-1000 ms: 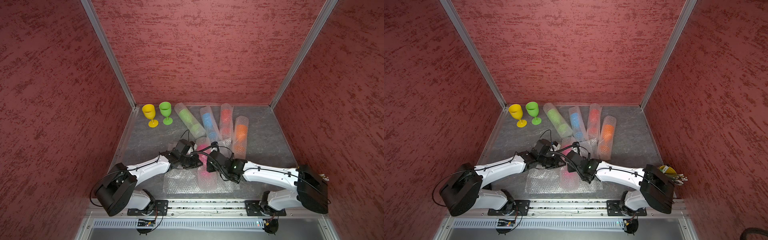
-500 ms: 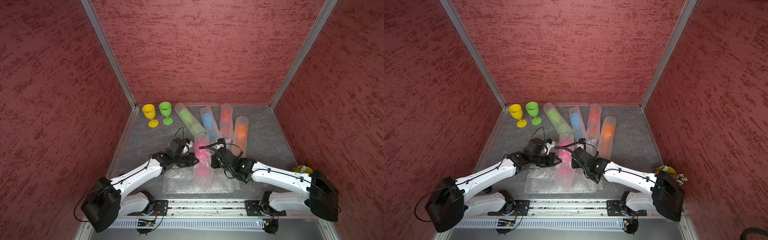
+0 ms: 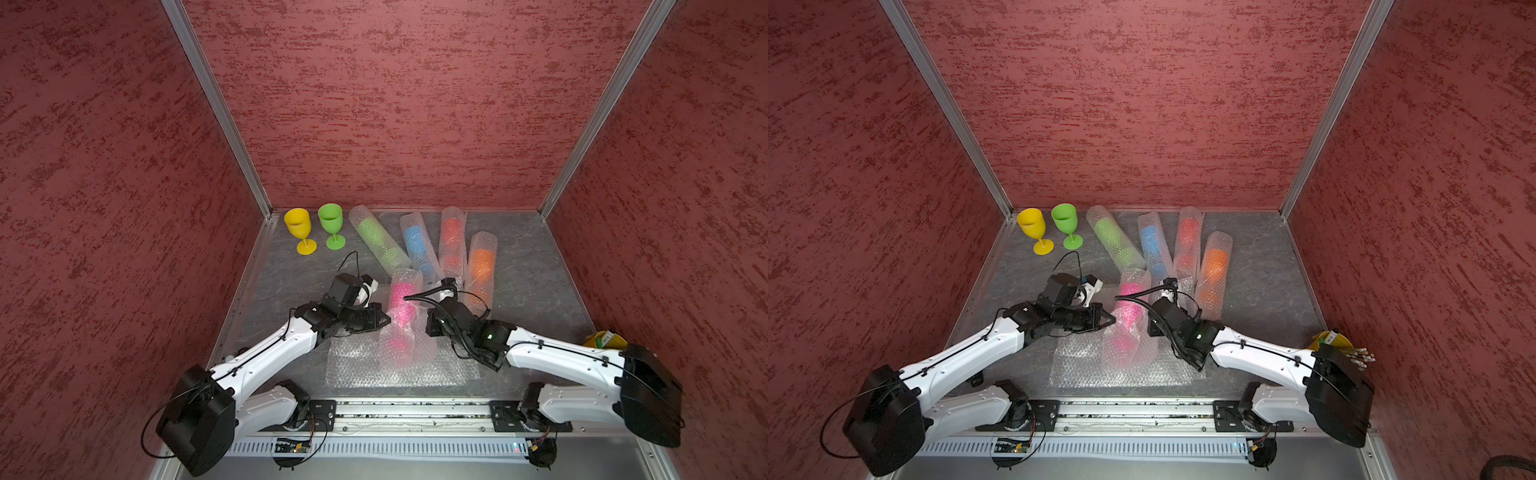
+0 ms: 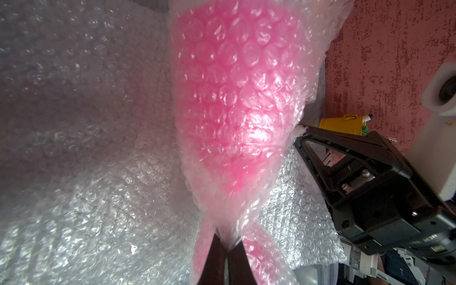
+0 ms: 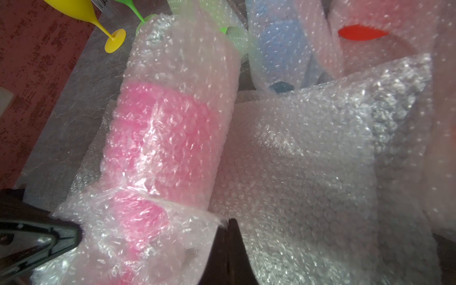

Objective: Unpack wine glasses from bubble wrap
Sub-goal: Unwrap the bubble wrap.

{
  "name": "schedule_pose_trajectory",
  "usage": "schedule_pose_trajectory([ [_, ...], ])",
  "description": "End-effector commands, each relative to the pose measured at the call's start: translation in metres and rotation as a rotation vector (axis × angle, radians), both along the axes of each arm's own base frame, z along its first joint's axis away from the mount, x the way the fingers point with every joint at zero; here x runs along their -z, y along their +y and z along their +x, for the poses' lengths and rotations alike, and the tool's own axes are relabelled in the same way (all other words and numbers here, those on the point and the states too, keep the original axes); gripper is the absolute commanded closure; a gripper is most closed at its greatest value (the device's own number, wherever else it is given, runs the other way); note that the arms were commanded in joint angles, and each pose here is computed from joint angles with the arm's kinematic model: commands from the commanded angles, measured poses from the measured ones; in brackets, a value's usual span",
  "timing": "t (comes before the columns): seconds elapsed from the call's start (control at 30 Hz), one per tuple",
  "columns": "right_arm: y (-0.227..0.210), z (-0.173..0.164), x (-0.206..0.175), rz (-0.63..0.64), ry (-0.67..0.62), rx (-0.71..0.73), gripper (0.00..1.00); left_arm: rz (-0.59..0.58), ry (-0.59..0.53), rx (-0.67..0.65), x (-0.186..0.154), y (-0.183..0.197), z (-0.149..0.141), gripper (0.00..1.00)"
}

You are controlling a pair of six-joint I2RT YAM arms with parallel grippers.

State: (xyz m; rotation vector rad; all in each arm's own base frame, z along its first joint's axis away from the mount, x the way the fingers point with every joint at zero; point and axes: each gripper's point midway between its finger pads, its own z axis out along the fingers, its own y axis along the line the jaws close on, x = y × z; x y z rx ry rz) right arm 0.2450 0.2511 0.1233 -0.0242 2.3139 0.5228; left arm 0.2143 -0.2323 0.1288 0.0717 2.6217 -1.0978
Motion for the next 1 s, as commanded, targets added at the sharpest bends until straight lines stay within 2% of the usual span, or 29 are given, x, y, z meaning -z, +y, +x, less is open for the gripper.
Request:
schedule_pose_trajectory([
  [0.0, -0.055, 0.013, 0.015, -0.119, -0.037, 0.183, 1.00, 0.092, -0.018, -0.063, 0.002, 0.024, 0.002, 1.00],
  [0.13, -0.059, 0.014, 0.022, -0.058, -0.018, 0.183, 1.00, 0.093, -0.025, -0.074, 0.003, 0.026, 0.000, 1.00],
  [0.63, -0.078, 0.013, 0.049, -0.027, 0.037, 0.224, 1.00, 0.160, -0.017, -0.109, 0.022, 0.034, 0.004, 1.00],
  [0.97, -0.078, 0.012, 0.073, -0.078, 0.081, 0.173, 1.00, 0.173, -0.006, -0.113, 0.037, 0.028, 0.008, 1.00],
])
